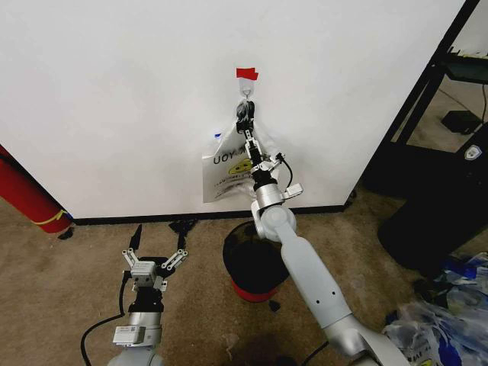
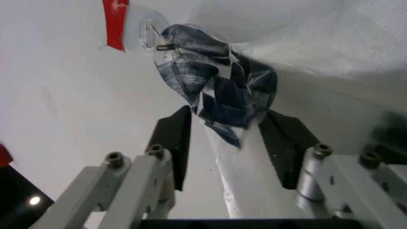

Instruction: Pick up the garbage bag from the wall and place it over the trash bin.

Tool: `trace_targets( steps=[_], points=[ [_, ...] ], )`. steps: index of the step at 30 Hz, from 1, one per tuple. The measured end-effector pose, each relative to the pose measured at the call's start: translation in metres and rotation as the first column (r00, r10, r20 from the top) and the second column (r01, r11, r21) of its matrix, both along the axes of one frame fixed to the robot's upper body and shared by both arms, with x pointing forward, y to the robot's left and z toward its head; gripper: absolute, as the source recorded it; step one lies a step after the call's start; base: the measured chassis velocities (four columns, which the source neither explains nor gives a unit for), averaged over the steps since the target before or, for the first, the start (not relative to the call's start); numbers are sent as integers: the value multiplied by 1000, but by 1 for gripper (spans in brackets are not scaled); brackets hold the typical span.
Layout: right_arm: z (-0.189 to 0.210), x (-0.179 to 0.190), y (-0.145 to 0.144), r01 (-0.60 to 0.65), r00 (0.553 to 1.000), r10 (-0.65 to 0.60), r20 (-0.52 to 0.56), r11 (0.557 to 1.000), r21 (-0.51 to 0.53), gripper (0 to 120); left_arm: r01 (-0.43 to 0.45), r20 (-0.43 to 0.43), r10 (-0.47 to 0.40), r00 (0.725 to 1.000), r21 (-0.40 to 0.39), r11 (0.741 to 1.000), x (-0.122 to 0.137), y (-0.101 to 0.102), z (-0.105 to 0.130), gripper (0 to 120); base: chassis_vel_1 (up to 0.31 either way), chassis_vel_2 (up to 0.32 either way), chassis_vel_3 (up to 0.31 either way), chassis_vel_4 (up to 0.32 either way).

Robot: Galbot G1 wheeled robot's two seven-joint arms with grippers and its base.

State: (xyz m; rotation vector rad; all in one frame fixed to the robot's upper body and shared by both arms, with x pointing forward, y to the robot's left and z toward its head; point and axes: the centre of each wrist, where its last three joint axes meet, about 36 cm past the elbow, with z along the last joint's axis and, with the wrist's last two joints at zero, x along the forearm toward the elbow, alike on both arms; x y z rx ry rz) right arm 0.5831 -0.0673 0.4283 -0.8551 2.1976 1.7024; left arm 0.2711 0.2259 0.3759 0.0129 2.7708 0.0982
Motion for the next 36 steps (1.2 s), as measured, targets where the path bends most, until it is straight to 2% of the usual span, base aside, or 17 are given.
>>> trace_targets(
  steps=[2,4,9,10,16,18,22,26,32,34,36],
  points=[
    [-1,1,0,2,1000,-2,0,1000,-2,33,-1,1,1,1000,0,1000,0,0,0,100,0,0,0,0],
    [-2,2,-1,5,1000,-5,1,1000,-7,24,-1,4,1,1000,-1,1000,-1,0,-1,100,0,0,0,0],
    [-8,0,-3,7,1000,-7,6,1000,-21,41,-1,4,1,1000,-2,1000,0,0,-2,100,0,0,0,0],
    [-8,0,-3,7,1000,-7,6,1000,-21,41,-1,4,1,1000,-2,1000,0,0,-2,100,0,0,0,0],
    [-8,5,-8,16,1000,-15,12,999,-28,69,3,3,-3,1000,-2,1000,0,-1,-3,100,0,0,0,0],
    [-9,6,-8,17,1000,-17,13,999,-29,72,2,3,-2,1000,-1,1000,0,-1,-3,100,0,0,0,0],
    [-10,11,-8,17,1000,-16,20,999,-29,86,-1,5,1,1000,3,1000,0,-1,-4,100,0,0,0,0],
    [-8,13,-6,9,999,-8,32,1000,-26,79,-3,7,3,1000,5,1000,-1,-2,-5,100,0,0,0,0],
    [-5,14,-2,-2,999,4,46,1000,-25,53,-8,10,8,1000,7,1000,-2,-1,-6,100,0,0,0,0],
    [-4,14,-2,-3,999,5,48,1000,-25,49,-9,10,9,1000,7,1000,-2,-1,-6,100,0,0,0,0],
    [-4,14,-2,-4,999,5,51,1000,-26,41,-9,12,9,1000,9,1000,-2,-1,-6,100,0,0,0,0]
  ],
)
